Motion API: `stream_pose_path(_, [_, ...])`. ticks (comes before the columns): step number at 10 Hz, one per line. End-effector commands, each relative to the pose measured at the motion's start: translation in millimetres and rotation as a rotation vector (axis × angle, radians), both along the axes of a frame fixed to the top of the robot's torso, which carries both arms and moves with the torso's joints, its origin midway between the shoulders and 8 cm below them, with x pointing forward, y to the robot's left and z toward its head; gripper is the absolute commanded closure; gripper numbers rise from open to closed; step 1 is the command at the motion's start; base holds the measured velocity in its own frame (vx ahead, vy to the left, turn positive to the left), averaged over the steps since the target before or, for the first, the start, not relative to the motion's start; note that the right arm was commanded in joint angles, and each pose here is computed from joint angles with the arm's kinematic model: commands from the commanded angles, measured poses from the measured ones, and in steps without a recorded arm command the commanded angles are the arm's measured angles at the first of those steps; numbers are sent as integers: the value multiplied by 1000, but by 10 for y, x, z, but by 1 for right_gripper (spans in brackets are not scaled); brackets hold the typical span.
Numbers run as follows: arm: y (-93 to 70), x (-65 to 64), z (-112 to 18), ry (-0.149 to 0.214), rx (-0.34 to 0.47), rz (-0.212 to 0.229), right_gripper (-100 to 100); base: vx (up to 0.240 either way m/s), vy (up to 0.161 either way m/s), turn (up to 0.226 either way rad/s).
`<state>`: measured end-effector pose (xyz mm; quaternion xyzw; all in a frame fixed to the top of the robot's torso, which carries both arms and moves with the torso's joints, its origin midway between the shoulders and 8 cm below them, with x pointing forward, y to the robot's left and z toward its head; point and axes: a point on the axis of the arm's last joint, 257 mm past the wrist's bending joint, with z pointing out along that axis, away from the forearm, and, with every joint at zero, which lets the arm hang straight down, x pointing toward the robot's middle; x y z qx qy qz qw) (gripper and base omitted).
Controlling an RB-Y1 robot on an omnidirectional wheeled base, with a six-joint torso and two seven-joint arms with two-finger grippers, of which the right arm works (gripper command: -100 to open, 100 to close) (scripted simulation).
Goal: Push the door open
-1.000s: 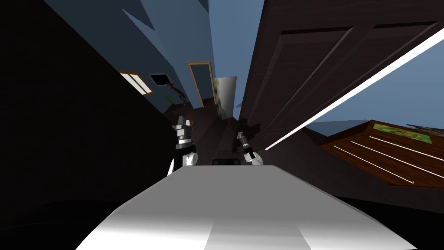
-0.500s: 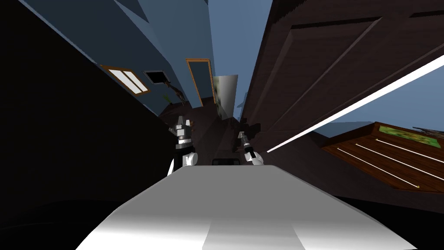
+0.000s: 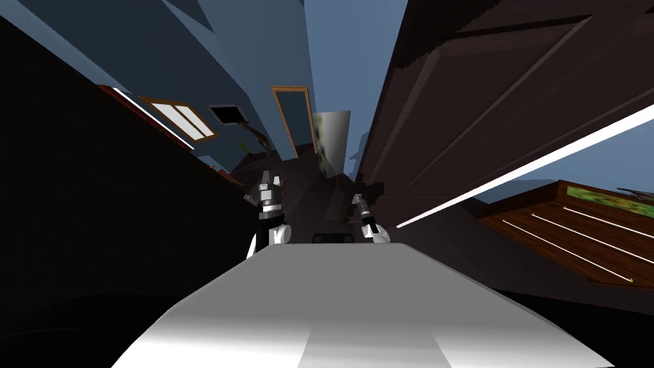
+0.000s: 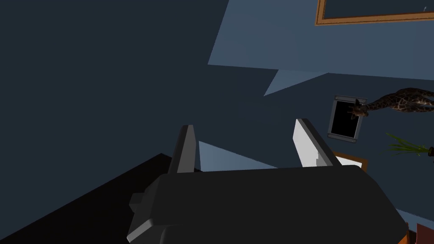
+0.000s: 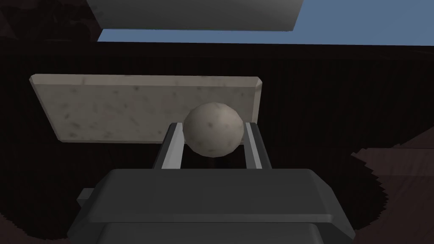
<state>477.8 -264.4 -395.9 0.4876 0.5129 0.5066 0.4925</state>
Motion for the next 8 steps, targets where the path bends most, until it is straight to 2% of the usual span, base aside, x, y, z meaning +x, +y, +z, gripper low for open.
stream_pose_path(1, [-201, 42, 46, -9, -8, -39, 100, 193, 82, -55])
stream_pose_path(4, [-400, 30, 52, -8, -8, -90, 100, 188, 78, -68])
stream_pose_path(5, [-399, 15, 21, -1, -7, -90, 100, 136, 37, -13])
stream_pose_path(6, [-497, 21, 54, -8, -7, -116, 100, 153, 59, -70])
stream_pose_path(7, [-497, 21, 54, -8, -7, -116, 100, 128, 58, -62])
stream_pose_path(8, [-592, 10, 55, -8, -5, -141, 100, 154, 53, -82])
